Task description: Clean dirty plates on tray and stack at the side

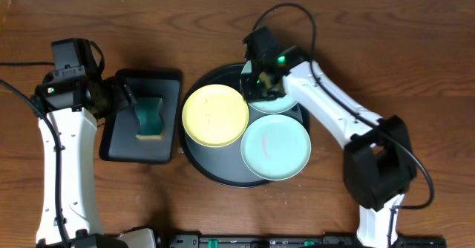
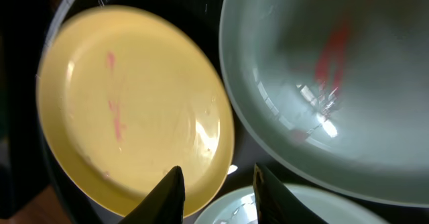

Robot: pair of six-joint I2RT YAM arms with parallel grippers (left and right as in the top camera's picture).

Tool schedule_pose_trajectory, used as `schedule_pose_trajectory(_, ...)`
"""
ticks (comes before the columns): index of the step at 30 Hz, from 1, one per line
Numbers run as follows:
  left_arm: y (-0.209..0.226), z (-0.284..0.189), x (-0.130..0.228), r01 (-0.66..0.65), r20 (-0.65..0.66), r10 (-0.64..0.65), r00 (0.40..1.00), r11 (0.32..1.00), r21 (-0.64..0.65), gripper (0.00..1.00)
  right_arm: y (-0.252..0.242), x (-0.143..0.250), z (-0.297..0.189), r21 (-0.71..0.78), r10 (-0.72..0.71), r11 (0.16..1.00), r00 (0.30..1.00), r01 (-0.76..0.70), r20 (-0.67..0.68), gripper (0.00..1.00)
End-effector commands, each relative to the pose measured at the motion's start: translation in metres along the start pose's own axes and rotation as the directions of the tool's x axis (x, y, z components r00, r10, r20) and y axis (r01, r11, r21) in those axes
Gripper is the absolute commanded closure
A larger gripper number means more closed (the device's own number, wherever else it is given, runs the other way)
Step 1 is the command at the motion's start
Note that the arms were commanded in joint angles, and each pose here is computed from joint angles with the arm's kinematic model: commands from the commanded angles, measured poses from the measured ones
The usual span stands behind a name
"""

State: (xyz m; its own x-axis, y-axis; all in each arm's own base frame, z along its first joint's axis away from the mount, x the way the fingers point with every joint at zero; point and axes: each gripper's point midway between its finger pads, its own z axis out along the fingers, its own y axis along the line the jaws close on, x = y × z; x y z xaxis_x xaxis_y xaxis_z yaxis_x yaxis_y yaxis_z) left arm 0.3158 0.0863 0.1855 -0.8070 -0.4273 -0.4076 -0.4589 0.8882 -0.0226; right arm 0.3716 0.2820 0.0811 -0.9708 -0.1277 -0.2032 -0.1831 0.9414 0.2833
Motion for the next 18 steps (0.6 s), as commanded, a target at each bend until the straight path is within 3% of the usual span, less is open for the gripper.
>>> schedule_pose_trajectory(1, 0.004, 0.001, -0.004, 0.028, -0.002, -0.028, 1.0, 0.999, -0.025, 0.16, -0.003, 0.009, 0.018, 0.072, 0.022, 0.997, 0.999, -0.02, -0.029, 0.68)
schedule_pose_trajectory(18, 0.003, 0.028, 0.003, 0.017, -0.087, -0.021, 0.996, 0.999, -0.047, 0.16, -0.007, 0.023, 0.052, 0.132, 0.023, 0.991, 0.997, -0.013, -0.077, 0.8)
